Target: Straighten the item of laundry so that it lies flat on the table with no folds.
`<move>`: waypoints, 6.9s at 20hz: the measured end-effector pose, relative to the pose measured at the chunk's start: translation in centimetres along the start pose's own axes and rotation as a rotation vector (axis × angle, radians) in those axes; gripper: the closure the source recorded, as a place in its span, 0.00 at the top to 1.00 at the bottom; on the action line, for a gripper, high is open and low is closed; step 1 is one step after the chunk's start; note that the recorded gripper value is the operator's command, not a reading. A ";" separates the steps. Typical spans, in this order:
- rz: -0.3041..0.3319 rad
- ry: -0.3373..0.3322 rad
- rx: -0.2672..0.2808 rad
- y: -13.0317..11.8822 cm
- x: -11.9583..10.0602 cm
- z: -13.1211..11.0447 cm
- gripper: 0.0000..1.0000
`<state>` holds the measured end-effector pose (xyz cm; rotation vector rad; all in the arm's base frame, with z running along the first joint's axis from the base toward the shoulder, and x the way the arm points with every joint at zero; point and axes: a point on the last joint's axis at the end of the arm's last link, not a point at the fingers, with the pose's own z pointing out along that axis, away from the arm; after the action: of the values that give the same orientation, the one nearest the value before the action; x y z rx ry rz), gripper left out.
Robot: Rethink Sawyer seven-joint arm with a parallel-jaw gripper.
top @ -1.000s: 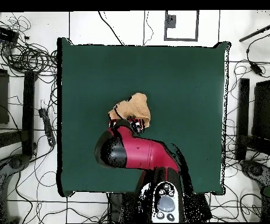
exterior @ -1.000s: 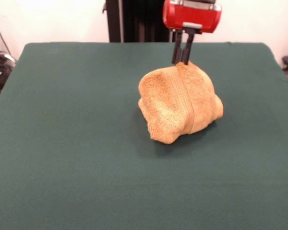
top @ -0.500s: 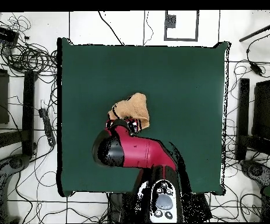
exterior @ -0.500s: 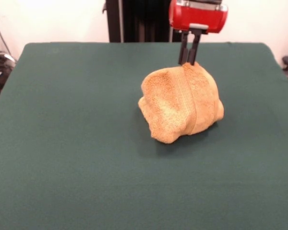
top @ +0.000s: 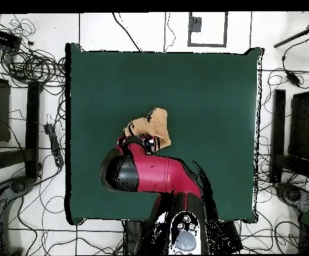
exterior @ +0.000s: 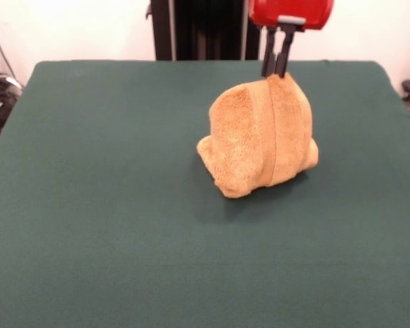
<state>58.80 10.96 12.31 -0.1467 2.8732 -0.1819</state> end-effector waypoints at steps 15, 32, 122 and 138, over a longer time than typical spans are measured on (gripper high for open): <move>-0.033 0.046 -0.009 1.6 -1.7 -0.6 0.00; -0.090 0.213 0.008 3.0 -0.9 7.2 0.00; -0.156 -0.594 0.014 2.0 -14.4 3.0 1.00; -0.204 -0.499 0.035 5.1 -12.4 2.7 1.00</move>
<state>70.97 17.11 12.10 -0.4154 2.3547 -0.2007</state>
